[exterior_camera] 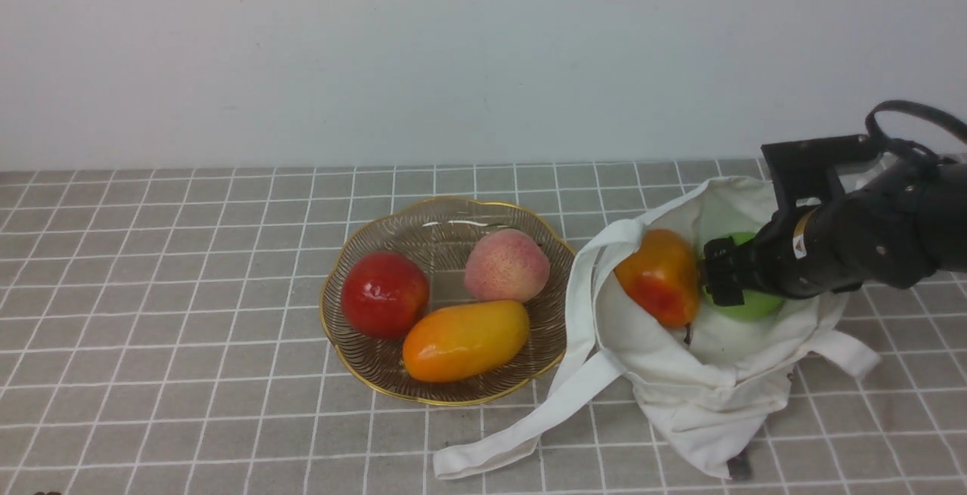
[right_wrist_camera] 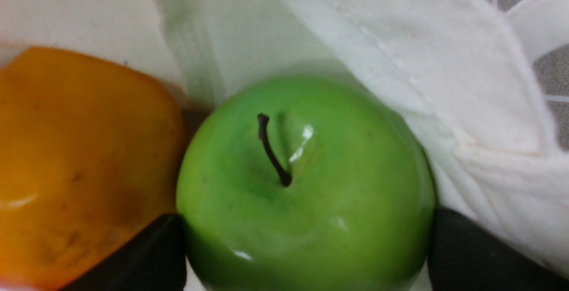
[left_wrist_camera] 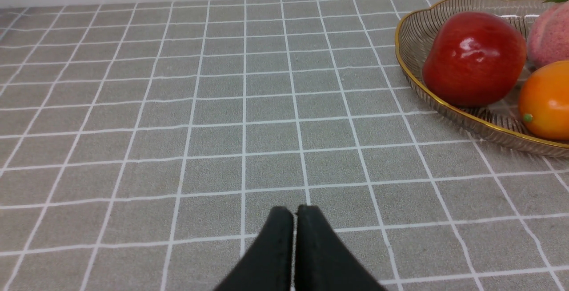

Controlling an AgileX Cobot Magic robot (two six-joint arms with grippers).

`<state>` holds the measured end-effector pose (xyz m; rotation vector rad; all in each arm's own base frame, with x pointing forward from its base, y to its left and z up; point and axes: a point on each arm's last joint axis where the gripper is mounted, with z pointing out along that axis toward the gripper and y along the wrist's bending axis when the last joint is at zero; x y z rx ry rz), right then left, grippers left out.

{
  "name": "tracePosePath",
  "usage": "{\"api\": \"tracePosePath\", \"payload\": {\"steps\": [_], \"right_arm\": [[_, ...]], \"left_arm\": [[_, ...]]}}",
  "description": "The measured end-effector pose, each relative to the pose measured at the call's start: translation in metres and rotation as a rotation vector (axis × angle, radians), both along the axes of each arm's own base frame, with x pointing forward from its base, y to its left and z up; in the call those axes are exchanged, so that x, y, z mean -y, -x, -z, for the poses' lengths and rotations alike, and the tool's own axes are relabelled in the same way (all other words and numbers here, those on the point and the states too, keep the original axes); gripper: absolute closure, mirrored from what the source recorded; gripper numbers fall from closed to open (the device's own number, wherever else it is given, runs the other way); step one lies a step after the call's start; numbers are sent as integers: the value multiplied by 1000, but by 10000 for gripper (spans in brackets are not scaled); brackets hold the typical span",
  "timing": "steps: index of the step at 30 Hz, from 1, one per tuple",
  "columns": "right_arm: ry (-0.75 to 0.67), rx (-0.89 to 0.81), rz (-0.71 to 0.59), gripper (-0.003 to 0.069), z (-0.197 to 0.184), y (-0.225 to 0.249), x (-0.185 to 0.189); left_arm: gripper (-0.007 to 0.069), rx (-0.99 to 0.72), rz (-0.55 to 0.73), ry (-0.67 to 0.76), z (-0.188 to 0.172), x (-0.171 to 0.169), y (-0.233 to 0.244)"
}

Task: Take the fruit out of the bag on the grey coffee tablecloth and place them on the plate.
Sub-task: 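Reach into the cloth bag and grasp a fruit inside it with the right gripper, then move the fruit from the bag and place it onto the plate with the right gripper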

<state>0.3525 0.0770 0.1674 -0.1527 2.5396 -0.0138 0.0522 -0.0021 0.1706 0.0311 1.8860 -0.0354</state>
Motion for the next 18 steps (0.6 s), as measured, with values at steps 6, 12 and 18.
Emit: {"api": "tracePosePath", "payload": {"steps": [6, 12, 18], "right_arm": [[7, -7, 5, 39, -2, 1, 1], [38, -38, 38, 39, -22, 14, 7], [8, -11, 96, 39, -71, 39, 15]], "left_arm": [[634, 0, 0, 0, 0, 0, 0], [634, 0, 0, 0, 0, 0, 0], [634, 0, 0, 0, 0, 0, 0]]}}
